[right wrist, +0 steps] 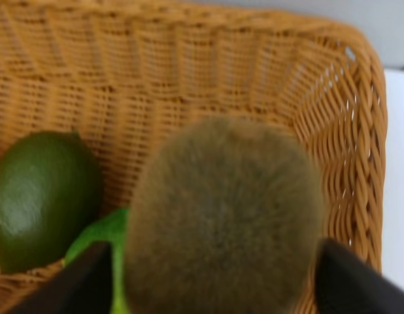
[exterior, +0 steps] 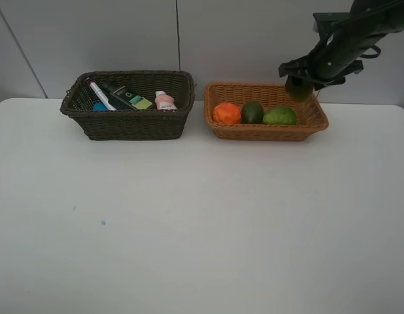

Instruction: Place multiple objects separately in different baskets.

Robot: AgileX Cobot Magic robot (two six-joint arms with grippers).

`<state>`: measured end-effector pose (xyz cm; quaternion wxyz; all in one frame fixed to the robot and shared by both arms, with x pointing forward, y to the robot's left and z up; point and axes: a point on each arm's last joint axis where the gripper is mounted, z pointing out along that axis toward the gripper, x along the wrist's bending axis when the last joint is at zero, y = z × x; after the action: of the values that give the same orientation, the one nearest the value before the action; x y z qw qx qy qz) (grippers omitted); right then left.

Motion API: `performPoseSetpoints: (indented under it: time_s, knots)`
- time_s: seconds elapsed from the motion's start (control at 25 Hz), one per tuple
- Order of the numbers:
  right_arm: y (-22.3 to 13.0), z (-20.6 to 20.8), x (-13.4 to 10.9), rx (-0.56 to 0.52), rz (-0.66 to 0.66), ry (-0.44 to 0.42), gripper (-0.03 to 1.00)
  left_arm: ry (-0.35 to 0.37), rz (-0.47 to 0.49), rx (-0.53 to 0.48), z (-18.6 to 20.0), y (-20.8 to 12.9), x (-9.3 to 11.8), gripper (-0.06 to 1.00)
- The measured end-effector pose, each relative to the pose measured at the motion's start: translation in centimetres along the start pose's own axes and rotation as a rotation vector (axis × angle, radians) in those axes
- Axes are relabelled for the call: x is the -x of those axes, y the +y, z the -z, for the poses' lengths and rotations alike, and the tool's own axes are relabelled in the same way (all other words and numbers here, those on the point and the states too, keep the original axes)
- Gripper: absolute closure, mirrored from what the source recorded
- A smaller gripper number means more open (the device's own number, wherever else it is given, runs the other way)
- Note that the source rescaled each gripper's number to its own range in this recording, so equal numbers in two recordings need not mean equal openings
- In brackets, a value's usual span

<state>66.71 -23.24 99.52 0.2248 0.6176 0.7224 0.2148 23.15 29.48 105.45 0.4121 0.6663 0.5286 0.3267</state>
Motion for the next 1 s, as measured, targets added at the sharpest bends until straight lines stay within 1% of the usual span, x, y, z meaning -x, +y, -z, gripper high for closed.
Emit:
performPoseSetpoints:
  time_s: [0.04, 0.08, 0.12, 0.2, 0.32, 0.52, 0.68, 0.84, 0.96, 1.0]
  knots:
    - [0.0, 0.0, 0.0, 0.003, 0.003, -0.001, 0.12, 0.0, 0.0, 0.0, 0.0, 0.0, 0.0, -0.02]
    - [0.0, 0.0, 0.0, 0.003, 0.005, -0.002, 0.07, 0.0, 0.0, 0.0, 0.0, 0.0, 0.0, -0.02]
    - [0.0, 0.0, 0.0, 0.003, 0.005, -0.002, 0.03, 0.0, 0.0, 0.0, 0.0, 0.0, 0.0, -0.02]
    - [0.0, 0.0, 0.0, 0.001, 0.006, -0.002, 0.0, 0.0, 0.0, 0.0, 0.0, 0.0, 0.0, -0.02]
    - [-0.2, 0.0, 0.0, -0.024, 0.006, -0.005, -0.01, 0.0, 0.0, 0.0, 0.0, 0.0, 0.0, -0.02]
    - [-1.2, 0.9, 0.2, -0.149, 0.004, -0.02, -0.01, 0.0, 0.0, 0.0, 0.0, 0.0, 0.0, -0.02]
    - [-1.5, 4.2, 0.6, -0.231, -0.005, -0.036, -0.01, 0.0, 0.0, 0.0, 0.0, 0.0, 0.0, -0.02]
    - [-1.7, 7.9, 0.9, -0.285, -0.024, -0.049, -0.01, 0.0, 0.0, 0.0, 0.0, 0.0, 0.0, -0.02]
    - [-2.4, 10.8, 1.2, -0.358, -0.034, -0.065, -0.01, 0.0, 0.0, 0.0, 0.0, 0.0, 0.0, -0.02]
    - [-2.6, 11.7, 1.3, -0.365, -0.037, -0.067, -0.01, 0.0, 0.0, 0.0, 0.0, 0.0, 0.0, -0.02]
